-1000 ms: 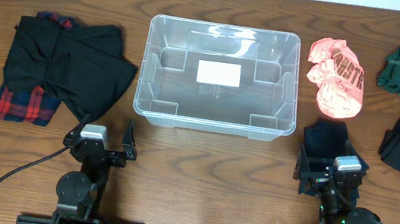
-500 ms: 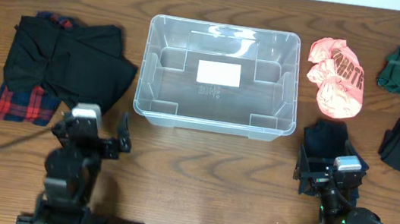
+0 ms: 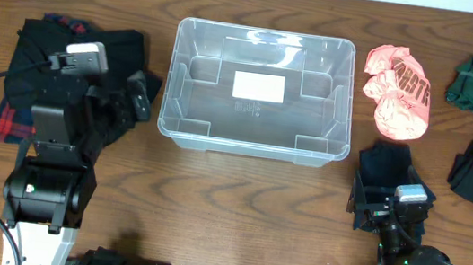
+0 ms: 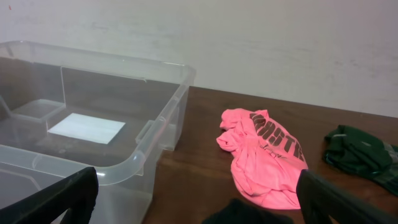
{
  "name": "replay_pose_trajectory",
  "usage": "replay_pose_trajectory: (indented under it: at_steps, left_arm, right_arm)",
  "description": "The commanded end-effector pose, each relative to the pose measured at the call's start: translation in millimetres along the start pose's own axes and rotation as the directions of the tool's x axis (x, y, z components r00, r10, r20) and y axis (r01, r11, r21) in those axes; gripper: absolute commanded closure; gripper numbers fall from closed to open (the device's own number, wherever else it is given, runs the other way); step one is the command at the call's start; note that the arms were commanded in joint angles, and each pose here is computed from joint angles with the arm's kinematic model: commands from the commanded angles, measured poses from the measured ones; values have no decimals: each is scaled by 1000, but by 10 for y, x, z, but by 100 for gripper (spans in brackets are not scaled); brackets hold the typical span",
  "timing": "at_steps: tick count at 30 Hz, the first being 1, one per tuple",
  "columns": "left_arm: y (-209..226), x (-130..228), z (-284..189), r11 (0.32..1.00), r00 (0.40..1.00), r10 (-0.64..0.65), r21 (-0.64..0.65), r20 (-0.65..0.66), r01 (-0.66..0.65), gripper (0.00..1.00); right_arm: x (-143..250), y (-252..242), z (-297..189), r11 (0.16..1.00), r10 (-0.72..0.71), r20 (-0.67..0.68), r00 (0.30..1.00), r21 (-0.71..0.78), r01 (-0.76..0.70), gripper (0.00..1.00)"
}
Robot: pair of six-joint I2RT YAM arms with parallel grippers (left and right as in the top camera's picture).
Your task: Pack container
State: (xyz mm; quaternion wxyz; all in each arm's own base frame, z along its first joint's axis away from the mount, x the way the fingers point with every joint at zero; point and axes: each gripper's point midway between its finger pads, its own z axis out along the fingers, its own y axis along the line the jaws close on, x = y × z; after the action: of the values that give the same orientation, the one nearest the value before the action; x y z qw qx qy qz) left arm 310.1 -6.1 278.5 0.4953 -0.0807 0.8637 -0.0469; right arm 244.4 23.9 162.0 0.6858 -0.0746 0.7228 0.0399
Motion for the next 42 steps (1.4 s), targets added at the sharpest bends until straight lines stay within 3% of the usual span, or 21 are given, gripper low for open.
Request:
replay_pose_trajectory:
  at_steps: [1, 7, 10, 12, 16, 21, 26, 33, 42]
  left_arm:
    - [-173, 161, 25, 994, 996, -16, 102, -90, 25, 2]
    - [-113, 347, 159, 996, 983, -35, 69, -181, 48, 2]
    - [186, 315, 249, 967, 955, -252, -80, -158, 242, 2]
    - [435, 321, 287, 918, 914, -383, -168, -131, 360, 2]
    - [1004, 451, 315, 743, 770, -635, -325, -68, 585, 2]
    - [1363, 669, 462, 605, 628, -774, -387, -82, 696, 2]
    - [1573, 955, 701, 510, 532, -841, -477, -101, 716, 2]
    - [1812, 1286, 930, 460, 488, -865, -574, -118, 678, 2]
    - [1922, 1493, 1293, 502, 498, -849, -566, -178, 654, 2]
  right_arm:
    - [7, -27, -3, 1000, -12, 1, 1000, 12, 12, 1]
    - [7, -27, -3, 1000, -12, 1, 1000, 12, 12, 1]
    - [7, -27, -3, 1000, -12, 1, 1000, 12, 12, 1]
    - [7, -27, -3, 1000, -12, 1, 1000, 12, 12, 1]
    - [7, -27, -3, 1000, -12, 1, 1000, 12, 12, 1]
    - [7, -27, -3, 1000, -12, 1, 1000, 12, 12, 1]
    - [7, -27, -3, 1000, -12, 1, 1000, 12, 12, 1]
    - [7, -27, -3, 1000, -12, 1, 1000, 12, 12, 1]
    - [7, -27, -3, 1000, -12, 1, 1000, 12, 12, 1]
